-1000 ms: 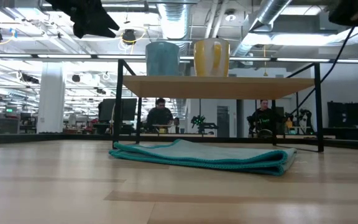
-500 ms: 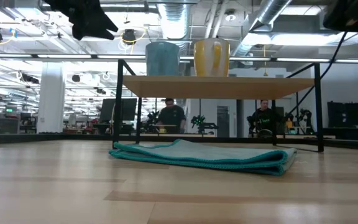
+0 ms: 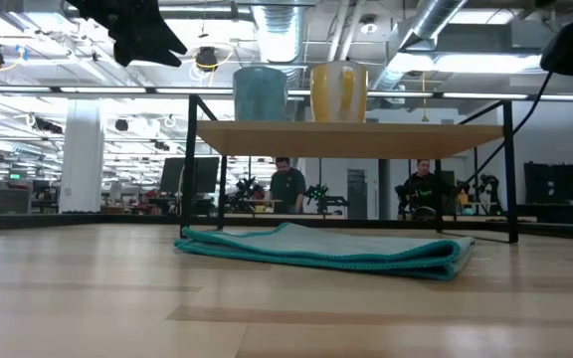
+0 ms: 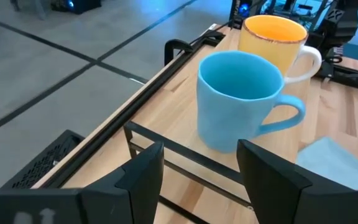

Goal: Stack small to large cups/mugs on shelf
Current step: Put the light yellow mug on the shelf

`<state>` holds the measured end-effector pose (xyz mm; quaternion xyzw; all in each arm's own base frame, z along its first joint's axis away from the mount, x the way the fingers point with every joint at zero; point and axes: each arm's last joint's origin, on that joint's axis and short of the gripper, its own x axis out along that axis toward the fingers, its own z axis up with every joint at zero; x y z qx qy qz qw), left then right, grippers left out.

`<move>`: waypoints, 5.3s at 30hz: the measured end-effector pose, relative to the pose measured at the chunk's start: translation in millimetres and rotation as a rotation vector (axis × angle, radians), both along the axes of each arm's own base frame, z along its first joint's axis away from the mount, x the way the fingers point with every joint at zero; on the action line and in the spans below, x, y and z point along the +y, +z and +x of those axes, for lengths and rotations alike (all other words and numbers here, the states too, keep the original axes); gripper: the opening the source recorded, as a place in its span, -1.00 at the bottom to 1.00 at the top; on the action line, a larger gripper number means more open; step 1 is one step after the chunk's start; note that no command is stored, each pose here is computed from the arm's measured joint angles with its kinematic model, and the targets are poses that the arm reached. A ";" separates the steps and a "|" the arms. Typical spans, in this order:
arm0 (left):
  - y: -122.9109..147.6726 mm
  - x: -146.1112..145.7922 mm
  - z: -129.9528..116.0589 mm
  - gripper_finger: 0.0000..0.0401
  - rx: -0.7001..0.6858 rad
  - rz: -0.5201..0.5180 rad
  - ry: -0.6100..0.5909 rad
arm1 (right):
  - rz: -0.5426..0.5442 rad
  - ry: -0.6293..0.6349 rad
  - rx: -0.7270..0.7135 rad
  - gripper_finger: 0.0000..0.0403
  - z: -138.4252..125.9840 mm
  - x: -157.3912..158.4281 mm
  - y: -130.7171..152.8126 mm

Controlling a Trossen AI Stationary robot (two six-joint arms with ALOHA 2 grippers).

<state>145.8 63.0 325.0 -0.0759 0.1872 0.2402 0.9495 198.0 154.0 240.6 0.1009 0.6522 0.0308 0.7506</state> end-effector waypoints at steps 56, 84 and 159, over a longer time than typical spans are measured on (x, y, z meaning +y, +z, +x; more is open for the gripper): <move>1.7 0.6 0.4 -0.03 -0.019 0.005 0.013 | 0.017 -0.025 -0.005 -0.87 -11.5 -3.2 -29.9; 1.6 0.5 0.4 -0.03 -0.017 0.006 0.011 | -0.103 -0.077 -0.048 -0.87 2.4 -74.5 110.2; -3.4 -0.5 -1.4 -0.03 0.056 0.026 -0.018 | -0.265 -0.107 -0.015 -0.87 50.4 -265.8 137.9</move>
